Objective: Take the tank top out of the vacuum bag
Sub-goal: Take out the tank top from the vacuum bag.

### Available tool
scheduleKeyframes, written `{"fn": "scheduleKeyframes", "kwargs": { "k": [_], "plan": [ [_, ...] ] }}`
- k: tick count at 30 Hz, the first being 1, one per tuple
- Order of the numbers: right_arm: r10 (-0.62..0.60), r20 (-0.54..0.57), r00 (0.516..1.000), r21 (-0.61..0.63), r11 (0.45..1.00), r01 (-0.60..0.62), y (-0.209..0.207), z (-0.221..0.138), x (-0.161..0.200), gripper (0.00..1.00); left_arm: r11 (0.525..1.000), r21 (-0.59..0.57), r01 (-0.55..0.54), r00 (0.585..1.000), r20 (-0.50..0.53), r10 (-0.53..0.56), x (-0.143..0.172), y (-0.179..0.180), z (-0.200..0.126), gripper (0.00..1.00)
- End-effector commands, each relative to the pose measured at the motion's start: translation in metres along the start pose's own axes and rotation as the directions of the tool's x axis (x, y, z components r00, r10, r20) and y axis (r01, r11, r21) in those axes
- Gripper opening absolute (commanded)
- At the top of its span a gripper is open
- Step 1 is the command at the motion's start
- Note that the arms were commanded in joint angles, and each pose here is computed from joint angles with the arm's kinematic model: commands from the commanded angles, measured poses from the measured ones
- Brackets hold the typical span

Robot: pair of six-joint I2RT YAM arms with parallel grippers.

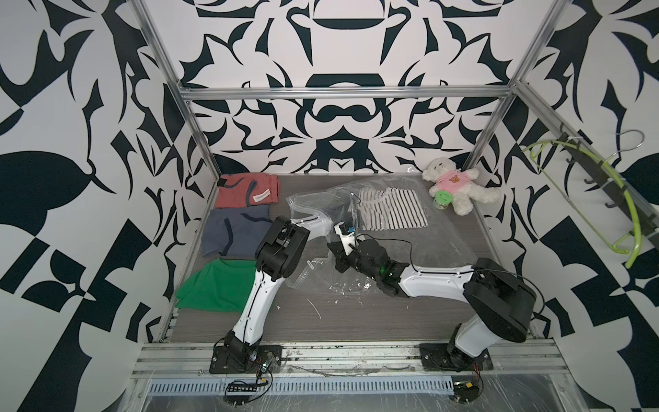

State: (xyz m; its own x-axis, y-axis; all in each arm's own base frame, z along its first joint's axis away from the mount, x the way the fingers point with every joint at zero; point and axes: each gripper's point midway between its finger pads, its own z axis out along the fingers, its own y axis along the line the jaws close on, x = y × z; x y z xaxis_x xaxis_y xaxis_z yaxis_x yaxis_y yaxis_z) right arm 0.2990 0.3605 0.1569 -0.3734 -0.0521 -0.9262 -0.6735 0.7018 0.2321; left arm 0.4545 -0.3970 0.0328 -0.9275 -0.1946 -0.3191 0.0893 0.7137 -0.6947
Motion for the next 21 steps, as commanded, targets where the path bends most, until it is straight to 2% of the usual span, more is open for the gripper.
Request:
{"fn": "scheduleKeyframes", "kwargs": {
  "k": [1, 12, 21],
  "plan": [
    [0.016, 0.057, 0.998, 0.055, 0.998, -0.019, -0.008, -0.007, -0.017, 0.00, 0.998, -0.055, -0.012, 1.000, -0.029, 0.010, 0.010, -0.001, -0.018, 0.00],
    [0.003, 0.085, 0.996, 0.144, 0.989, -0.016, -0.023, -0.016, -0.025, 0.00, 0.994, -0.108, 0.005, 1.000, -0.013, -0.006, 0.011, 0.004, -0.049, 0.00],
    [0.004, 0.059, 0.998, 0.198, 0.980, -0.016, -0.033, -0.009, -0.019, 0.00, 0.990, -0.141, 0.025, 0.999, -0.021, -0.028, 0.029, 0.042, -0.037, 0.00]
  ]
}}
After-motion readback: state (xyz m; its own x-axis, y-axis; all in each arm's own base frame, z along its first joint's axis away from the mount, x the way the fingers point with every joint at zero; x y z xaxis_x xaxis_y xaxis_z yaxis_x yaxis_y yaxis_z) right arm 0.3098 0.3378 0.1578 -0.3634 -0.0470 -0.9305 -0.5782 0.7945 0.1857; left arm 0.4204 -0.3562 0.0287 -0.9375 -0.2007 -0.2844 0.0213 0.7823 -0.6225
